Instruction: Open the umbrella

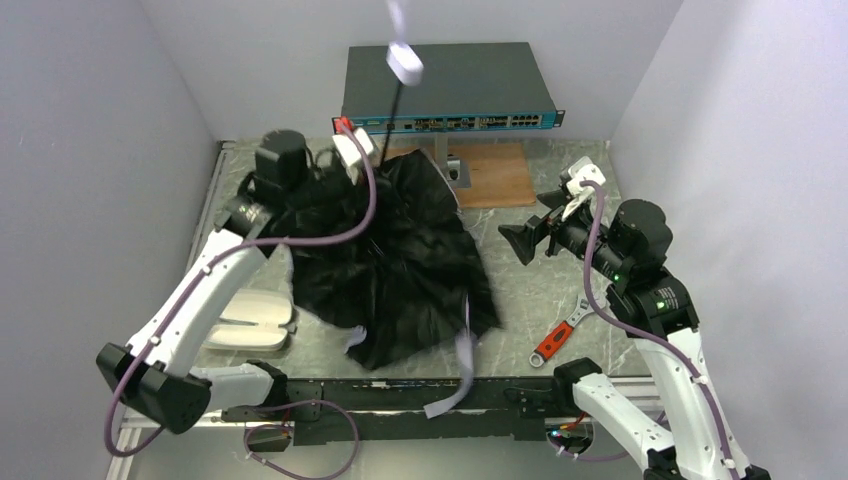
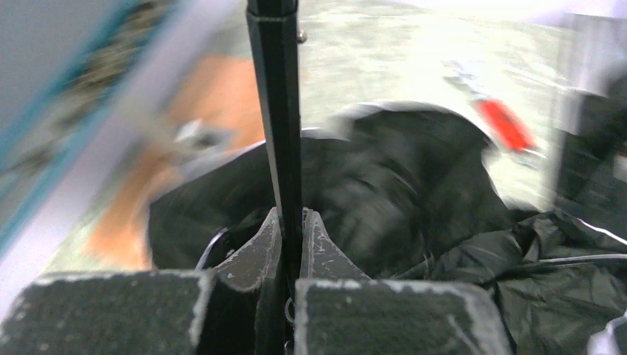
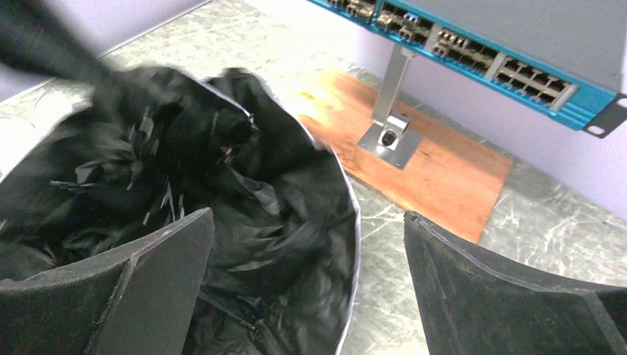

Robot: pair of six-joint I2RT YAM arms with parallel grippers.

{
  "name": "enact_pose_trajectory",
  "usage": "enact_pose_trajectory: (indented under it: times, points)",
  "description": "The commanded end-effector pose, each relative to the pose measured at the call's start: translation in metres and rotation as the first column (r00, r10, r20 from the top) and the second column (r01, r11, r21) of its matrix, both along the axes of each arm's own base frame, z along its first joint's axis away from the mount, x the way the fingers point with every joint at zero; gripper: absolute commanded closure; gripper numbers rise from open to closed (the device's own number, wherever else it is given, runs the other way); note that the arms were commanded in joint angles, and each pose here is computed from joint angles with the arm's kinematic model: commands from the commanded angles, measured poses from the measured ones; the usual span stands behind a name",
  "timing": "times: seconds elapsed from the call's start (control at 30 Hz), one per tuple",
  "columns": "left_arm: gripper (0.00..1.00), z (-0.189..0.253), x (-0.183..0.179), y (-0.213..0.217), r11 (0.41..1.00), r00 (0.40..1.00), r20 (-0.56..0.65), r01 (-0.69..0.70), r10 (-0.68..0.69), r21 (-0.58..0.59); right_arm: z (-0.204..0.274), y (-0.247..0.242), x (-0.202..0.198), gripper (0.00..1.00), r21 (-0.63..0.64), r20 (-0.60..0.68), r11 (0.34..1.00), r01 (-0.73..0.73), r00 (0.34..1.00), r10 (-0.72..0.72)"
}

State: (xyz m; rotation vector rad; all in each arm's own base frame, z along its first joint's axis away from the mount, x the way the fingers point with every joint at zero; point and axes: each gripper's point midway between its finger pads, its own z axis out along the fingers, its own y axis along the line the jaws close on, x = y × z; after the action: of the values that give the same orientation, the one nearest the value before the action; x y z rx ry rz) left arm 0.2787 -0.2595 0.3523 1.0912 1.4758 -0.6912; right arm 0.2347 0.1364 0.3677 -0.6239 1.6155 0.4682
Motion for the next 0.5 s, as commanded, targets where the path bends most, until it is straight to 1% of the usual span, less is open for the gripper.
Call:
enact_pose_trajectory:
  times: [0.0, 0.07, 0.2, 0.27, 0.3, 0.37, 0.47]
  points:
    - [1.0, 0.071, -0.001, -0.009, 0.987, 0.996, 0.087, 0.044, -0.03, -0.157, -0.007, 0.014, -0.009, 0.0, 0.087, -0.045, 0.994, -0.066, 0.997, 0.07]
    - [1.0, 0.077, -0.022, -0.024, 0.972, 0.993, 0.06, 0.115, -0.105, -0.205, -0.005, 0.021, -0.009, 0.0, 0.149, -0.06, 0.986, -0.08, 0.994, 0.09]
    - [1.0, 0.086, -0.029, -0.025, 0.956, 0.989, 0.018, 0.149, -0.149, -0.252, -0.008, 0.033, -0.006, 0.0, 0.171, -0.073, 0.975, -0.144, 0.985, 0.158]
    - [1.0, 0.09, -0.036, -0.025, 0.944, 0.983, -0.015, 0.173, -0.185, -0.281, -0.006, 0.048, -0.017, 0.01, 0.142, -0.026, 0.949, -0.281, 0.958, 0.287]
    - [1.0, 0.092, -0.039, -0.025, 0.938, 0.979, -0.02, 0.188, -0.203, -0.291, -0.005, 0.053, -0.02, 0.03, 0.139, -0.003, 0.935, -0.326, 0.944, 0.33]
    - [1.0, 0.097, -0.044, -0.028, 0.924, 0.97, -0.029, 0.219, -0.24, -0.312, -0.003, 0.06, -0.017, 0.07, 0.159, 0.034, 0.92, -0.358, 0.933, 0.357]
    - [1.0, 0.103, -0.045, -0.033, 0.91, 0.962, -0.064, 0.229, -0.266, -0.345, 0.002, 0.078, -0.012, 0.09, 0.159, 0.093, 0.901, -0.404, 0.915, 0.394]
